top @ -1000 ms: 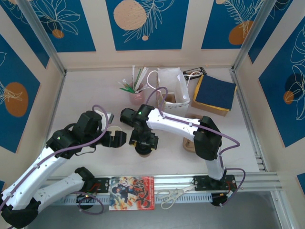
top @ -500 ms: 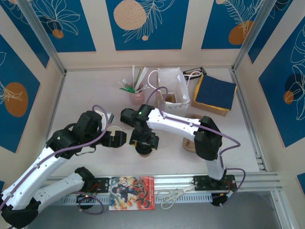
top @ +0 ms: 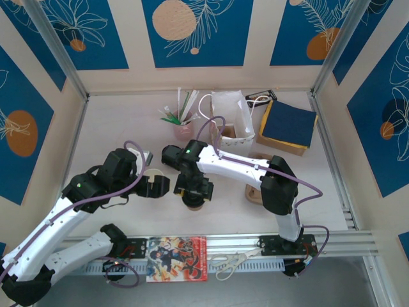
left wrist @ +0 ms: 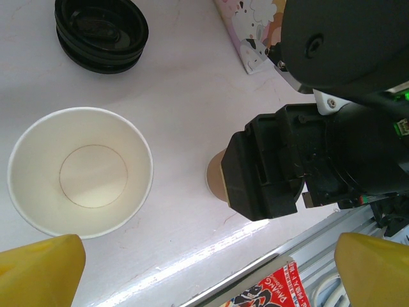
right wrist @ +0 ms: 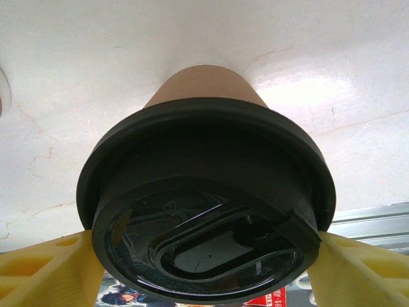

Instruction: Pack the takeout coffee

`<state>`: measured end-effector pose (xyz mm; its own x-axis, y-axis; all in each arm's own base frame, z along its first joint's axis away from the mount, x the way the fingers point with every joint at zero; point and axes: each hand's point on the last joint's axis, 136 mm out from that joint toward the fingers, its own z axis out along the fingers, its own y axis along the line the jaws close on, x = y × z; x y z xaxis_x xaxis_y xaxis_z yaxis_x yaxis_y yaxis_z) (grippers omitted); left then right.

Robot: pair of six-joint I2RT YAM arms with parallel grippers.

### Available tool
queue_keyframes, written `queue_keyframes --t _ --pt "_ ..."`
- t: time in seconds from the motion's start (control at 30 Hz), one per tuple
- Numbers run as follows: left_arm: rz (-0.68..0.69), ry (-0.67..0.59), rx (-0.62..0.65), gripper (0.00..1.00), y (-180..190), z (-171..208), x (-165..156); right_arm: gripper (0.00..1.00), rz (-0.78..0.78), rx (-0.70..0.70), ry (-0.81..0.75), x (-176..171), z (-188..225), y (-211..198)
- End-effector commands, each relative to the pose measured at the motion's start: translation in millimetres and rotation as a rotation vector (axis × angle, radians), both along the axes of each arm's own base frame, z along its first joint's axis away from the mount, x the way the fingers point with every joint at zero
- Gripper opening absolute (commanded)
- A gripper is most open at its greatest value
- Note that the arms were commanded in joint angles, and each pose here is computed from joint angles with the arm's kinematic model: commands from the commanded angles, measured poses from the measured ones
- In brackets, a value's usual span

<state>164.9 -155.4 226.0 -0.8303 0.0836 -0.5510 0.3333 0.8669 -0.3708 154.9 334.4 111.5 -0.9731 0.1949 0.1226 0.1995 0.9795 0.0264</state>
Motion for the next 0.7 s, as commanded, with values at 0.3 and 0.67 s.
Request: queue_keyframes --t 0.3,0.67 --pt "0.010 0.017 -0.011 1.00 -0.4 -3.2 -0.1 0.81 -0.019 0.034 -0.025 0.4 23.6 -3.9" --pt "0.010 0.019 -0.007 1.00 0.0 -4.5 -0.3 0.81 -0.022 0.029 -0.009 -0.8 15.7 -4.4"
